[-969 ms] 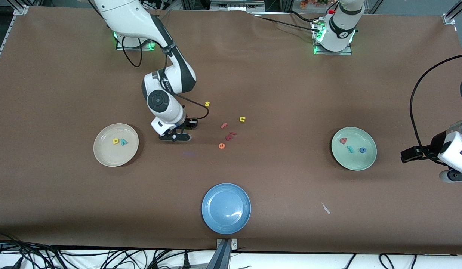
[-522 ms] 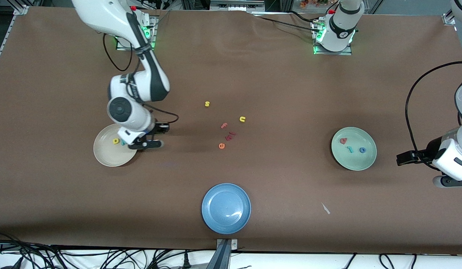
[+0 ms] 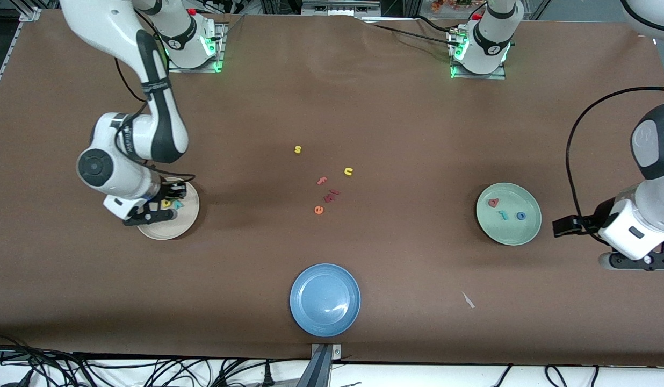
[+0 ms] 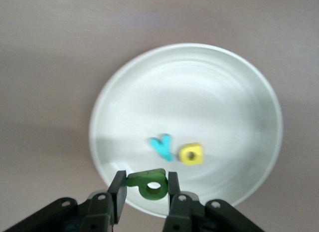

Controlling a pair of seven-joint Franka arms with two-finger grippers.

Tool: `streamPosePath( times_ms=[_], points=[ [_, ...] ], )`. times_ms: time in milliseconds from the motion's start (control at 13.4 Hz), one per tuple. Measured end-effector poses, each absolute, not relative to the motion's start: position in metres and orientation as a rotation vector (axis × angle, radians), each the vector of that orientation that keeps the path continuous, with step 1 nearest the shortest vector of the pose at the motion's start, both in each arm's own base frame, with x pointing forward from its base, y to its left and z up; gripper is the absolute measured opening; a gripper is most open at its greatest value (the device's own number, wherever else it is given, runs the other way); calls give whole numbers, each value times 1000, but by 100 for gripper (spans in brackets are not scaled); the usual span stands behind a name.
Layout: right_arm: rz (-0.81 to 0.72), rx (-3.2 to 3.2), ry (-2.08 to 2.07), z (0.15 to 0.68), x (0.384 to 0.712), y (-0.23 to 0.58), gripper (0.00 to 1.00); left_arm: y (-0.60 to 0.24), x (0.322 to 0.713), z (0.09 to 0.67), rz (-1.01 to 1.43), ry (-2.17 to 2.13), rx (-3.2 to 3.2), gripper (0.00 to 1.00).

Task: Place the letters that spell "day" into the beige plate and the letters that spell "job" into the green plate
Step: 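Carry the green P onto the cream plate and open the right gripper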

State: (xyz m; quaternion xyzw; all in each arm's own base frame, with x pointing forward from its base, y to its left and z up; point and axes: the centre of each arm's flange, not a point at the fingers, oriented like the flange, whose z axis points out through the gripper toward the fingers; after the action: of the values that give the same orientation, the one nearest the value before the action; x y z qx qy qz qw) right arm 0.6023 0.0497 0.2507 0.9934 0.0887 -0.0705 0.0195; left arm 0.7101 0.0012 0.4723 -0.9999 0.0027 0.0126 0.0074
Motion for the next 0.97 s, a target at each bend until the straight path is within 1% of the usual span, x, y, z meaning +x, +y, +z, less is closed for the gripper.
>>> streamPosePath(
  times_ms=[75, 224, 447, 522, 746, 969],
  points=[
    [-226, 3084, 255, 248, 603, 35, 43, 1, 708, 469, 57, 29, -3133, 98],
    [-231, 3083, 237, 245, 604, 25, 64, 8, 700, 466, 70, 59, -3130, 98],
    [-230, 3089, 247, 255, 611, 42, 96, 9, 684, 479, 67, 109, -3122, 98],
    [-256, 3093, 246, 261, 613, 48, 100, 9, 680, 485, 58, 118, -3120, 99],
    [-341, 3104, 243, 286, 621, 55, 100, 15, 678, 495, 27, 116, -3115, 100],
    [-358, 3108, 249, 298, 626, 57, 100, 15, 678, 496, 16, 118, -3115, 100]
  ],
)
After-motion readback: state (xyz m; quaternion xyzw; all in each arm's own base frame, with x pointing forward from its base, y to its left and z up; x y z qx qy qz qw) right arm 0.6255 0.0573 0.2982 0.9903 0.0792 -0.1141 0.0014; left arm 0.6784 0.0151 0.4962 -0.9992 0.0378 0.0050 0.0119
